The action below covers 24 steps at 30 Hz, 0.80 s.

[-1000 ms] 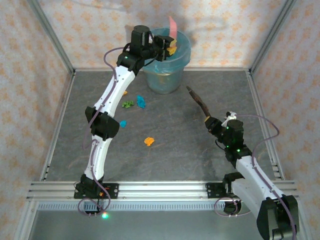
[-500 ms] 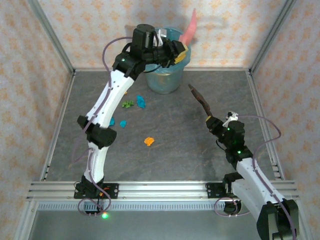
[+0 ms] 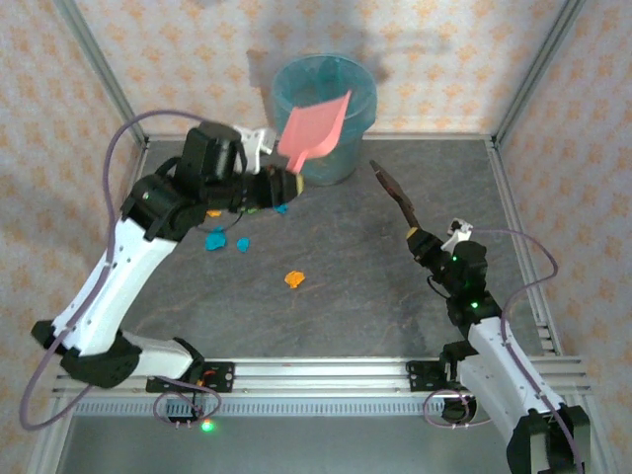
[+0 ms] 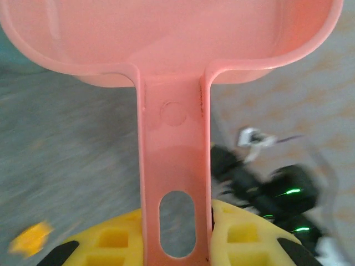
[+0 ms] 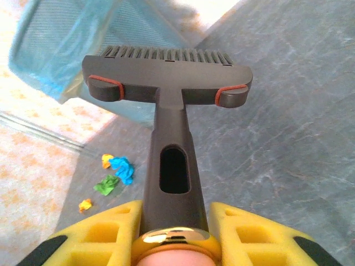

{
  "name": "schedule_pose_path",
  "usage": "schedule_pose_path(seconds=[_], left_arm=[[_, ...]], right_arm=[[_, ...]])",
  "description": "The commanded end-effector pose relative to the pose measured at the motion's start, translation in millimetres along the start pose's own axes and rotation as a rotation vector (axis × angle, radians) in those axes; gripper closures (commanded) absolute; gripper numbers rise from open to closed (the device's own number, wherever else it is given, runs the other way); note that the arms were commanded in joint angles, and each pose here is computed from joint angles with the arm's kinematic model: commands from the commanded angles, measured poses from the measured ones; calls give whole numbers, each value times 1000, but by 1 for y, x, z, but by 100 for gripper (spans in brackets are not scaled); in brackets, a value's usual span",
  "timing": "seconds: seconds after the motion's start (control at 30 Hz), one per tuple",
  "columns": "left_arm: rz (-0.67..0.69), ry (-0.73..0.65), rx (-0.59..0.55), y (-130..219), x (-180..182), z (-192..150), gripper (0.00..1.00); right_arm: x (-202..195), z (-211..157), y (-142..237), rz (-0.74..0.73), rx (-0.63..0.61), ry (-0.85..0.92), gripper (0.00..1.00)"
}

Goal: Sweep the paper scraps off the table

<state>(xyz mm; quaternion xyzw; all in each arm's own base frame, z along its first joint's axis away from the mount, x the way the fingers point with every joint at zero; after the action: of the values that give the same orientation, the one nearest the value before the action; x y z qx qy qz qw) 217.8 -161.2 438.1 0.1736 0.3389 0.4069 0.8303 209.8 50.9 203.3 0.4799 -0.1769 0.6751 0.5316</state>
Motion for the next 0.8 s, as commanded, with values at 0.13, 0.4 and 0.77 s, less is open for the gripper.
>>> schedule_pose_path(seconds=[0.13, 0.4, 0.77], left_arm=[[349, -119, 218, 20, 57, -92, 100], [349, -46, 414, 22, 76, -155, 100], [240, -21, 631, 31, 75, -192, 100]], right_arm=[[48, 10, 20, 254, 15, 28, 100], [82, 12, 41, 291, 184, 1, 100], [104, 8, 59, 147, 436, -166, 100]])
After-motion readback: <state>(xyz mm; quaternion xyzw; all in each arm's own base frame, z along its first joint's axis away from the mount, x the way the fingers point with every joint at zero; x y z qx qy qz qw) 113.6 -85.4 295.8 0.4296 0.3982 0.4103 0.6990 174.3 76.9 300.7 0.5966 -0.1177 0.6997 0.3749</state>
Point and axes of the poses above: each hand's point on the last joint's axis, 136 mm out from that joint toward the fingers, its own y axis back along the fingers, its own x axis along the line the jaws close on, z = x × y, the point moved 9 cm from there along y, back along the fingers, and after that the axes turned 11 degrees about -y, right-handed, at the moved point
